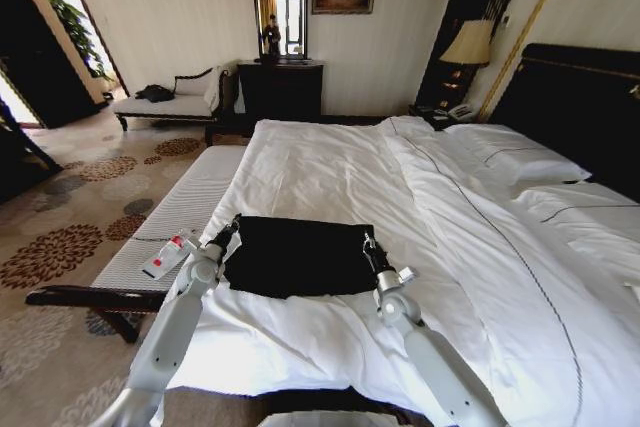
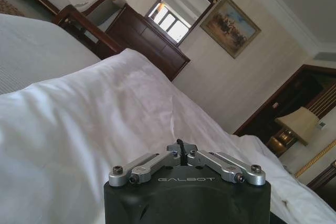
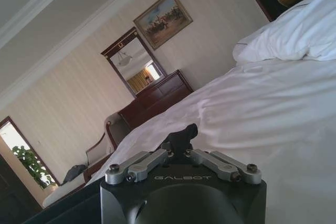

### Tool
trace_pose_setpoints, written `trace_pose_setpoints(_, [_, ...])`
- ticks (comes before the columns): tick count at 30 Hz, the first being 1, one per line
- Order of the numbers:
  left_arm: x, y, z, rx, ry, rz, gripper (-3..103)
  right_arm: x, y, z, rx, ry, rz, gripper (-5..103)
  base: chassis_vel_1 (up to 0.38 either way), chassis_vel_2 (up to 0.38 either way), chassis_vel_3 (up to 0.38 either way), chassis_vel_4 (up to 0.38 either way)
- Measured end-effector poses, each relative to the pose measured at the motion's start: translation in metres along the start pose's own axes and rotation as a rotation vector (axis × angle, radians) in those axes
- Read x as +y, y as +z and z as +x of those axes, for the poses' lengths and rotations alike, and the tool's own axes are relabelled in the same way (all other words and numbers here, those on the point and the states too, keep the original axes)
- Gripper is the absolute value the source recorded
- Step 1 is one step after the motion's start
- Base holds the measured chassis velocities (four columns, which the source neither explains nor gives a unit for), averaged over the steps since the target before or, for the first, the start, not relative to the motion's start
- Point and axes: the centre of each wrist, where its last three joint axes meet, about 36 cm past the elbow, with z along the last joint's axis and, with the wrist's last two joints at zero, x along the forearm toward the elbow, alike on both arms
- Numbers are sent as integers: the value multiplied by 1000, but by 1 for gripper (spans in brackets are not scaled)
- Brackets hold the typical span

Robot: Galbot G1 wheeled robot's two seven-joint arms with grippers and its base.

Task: Fold the clothes on the bed.

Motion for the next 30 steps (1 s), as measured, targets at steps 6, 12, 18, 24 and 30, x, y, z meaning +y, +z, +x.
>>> trace_pose_setpoints(6, [13,8,23,43,-29,-47,1,-4,13,26,31,40,15,2,0,0,0,0])
trace_pose_setpoints(12, [16,16,42,74,-35,-77,1,-3,27,46,55,78,21,2,0,0,0,0])
trace_pose_setpoints(18, [21,24,59,99,-47,-106,1,2,29,65,72,96,11,2,0,0,0,0])
trace_pose_setpoints(24, [24,32,72,117,-61,-127,1,6,34,81,90,109,11,2,0,0,0,0])
trace_pose_setpoints(30, [20,36,76,109,-66,-151,-1,12,37,89,92,114,31,2,0,0,0,0])
